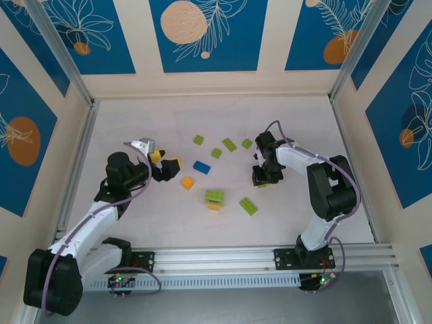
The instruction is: Assemble a carrot with lego
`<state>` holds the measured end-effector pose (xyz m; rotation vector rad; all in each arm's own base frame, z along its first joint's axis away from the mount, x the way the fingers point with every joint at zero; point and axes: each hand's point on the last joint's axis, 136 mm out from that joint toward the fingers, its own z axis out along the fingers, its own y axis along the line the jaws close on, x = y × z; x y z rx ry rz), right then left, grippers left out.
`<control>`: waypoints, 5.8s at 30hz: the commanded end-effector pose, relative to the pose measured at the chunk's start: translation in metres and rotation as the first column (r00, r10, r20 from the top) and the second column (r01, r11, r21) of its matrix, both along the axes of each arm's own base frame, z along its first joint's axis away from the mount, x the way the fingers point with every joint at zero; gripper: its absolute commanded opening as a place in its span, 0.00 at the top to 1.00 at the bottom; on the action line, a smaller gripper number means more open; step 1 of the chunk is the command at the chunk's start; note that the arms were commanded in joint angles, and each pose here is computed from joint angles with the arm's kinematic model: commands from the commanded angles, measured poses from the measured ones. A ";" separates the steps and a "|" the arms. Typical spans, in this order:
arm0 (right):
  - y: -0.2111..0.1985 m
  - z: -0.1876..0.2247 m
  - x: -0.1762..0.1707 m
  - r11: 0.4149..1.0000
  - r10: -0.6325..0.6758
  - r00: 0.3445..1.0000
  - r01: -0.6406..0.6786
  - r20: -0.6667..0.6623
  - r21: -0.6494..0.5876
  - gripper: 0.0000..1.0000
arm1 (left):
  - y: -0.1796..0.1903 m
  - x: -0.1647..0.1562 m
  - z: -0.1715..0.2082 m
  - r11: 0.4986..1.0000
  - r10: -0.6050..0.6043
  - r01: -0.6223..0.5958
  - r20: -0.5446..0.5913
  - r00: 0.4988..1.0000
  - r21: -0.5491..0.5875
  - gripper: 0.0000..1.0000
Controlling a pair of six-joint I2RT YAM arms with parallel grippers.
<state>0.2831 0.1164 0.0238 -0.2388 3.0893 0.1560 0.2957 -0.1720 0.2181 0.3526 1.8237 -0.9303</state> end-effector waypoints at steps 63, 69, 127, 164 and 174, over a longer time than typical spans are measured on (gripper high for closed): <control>0.036 0.040 -0.020 0.997 0.056 0.998 -0.054 0.040 -0.048 0.66 | -0.142 -0.112 -0.111 0.691 -0.723 0.665 0.239 0.649 0.285 0.31; 0.038 0.039 -0.022 0.997 0.060 0.997 -0.058 0.039 -0.043 0.66 | -0.143 -0.104 -0.111 0.707 -0.706 0.640 0.247 0.664 0.299 0.34; 0.151 0.113 -0.097 0.989 -0.093 0.993 0.101 -0.080 0.111 0.77 | -0.148 -0.106 -0.126 0.670 -0.736 0.641 0.223 0.639 0.375 0.73; 0.123 0.078 -0.108 0.993 -0.117 0.984 0.116 -0.132 -0.012 0.77 | -0.149 -0.102 -0.127 0.676 -0.728 0.628 0.214 0.651 0.386 0.75; 0.105 0.075 -0.111 0.987 -0.151 0.981 0.143 -0.123 -0.067 0.77 | -0.149 -0.101 -0.128 0.677 -0.726 0.626 0.210 0.655 0.387 0.76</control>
